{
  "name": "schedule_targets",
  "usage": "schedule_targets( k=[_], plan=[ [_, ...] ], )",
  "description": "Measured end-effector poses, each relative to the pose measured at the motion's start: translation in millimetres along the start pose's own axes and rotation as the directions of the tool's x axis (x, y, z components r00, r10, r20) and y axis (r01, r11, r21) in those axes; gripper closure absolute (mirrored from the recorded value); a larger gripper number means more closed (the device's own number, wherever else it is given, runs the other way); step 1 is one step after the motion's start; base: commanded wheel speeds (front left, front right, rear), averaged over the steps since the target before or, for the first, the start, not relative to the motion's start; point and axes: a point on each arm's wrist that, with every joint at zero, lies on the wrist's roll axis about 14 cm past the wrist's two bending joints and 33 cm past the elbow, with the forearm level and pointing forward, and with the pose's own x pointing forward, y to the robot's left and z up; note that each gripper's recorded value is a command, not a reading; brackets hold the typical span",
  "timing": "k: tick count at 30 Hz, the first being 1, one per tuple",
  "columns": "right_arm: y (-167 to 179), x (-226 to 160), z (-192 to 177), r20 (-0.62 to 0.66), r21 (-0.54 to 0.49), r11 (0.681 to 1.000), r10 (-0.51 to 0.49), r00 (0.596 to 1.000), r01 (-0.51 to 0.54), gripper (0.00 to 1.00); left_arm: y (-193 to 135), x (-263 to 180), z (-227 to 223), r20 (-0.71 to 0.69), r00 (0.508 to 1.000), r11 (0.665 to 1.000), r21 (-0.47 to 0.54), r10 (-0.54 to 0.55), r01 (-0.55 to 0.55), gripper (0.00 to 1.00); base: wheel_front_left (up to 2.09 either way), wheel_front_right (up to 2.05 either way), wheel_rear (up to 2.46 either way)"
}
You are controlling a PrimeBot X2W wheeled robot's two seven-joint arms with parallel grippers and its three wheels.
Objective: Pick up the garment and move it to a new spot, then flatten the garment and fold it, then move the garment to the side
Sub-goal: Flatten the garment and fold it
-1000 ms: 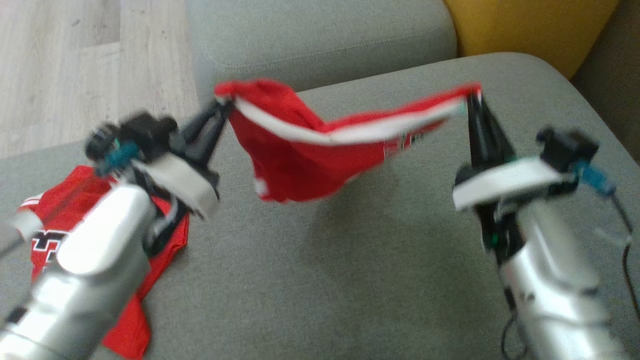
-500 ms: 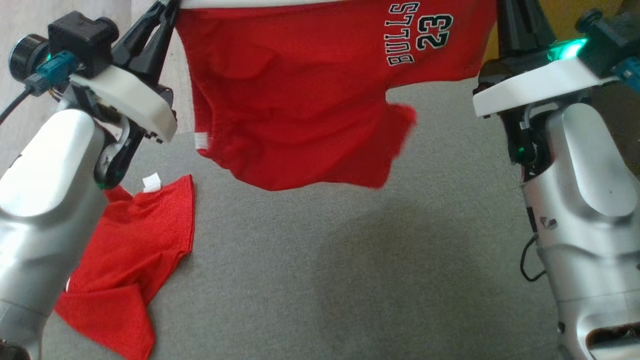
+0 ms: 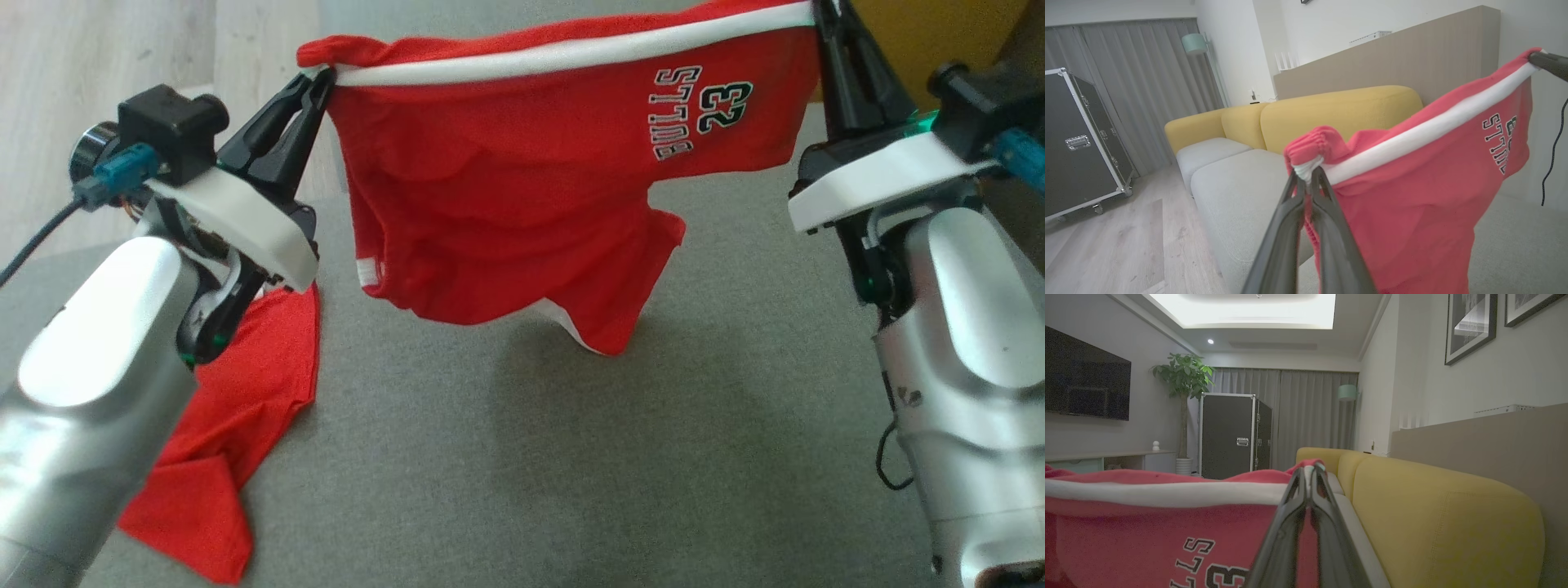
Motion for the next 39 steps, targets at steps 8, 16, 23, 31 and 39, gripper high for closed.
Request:
schedule_targets(
  k=[8, 16, 23, 31, 39],
  plan=[
    [-20, 12, -59, -0.201, -0.036, 0.999, -0.018, 0.98, 0.011, 1.0, 7, 14, -48, -0.132, 0.991, 0.996, -0.085, -0.021, 0.01, 1.0, 0.0, 0.0, 0.0],
    [-37, 107, -49, -0.116, -0.095, 0.995, -0.004, 0.993, -0.007, 1.0, 64, 83, -43, -0.093, 0.995, 1.0, 0.012, 0.024, -0.023, 1.0, 0.0, 0.0, 0.0],
    [-62, 159, -61, -0.048, -0.138, 0.989, -0.061, 0.997, 0.054, 1.0, 108, 137, -18, 0.117, 0.99, 0.989, 0.114, 0.081, -0.094, 1.0, 0.0, 0.0, 0.0],
    [-40, 131, -170, -0.251, -0.157, 0.988, -0.024, 0.968, -0.017, 1.0, 101, 147, -111, 0.005, 0.997, 0.994, 0.069, 0.083, -0.083, 1.0, 0.0, 0.0, 0.0],
    [-31, 53, -248, -0.515, -0.153, 0.982, 0.017, 0.857, -0.112, 1.0, 25, 90, -194, -0.182, 0.982, 0.997, -0.055, -0.058, 0.049, 1.0, 0.0, 0.0, 0.0]
  ],
)
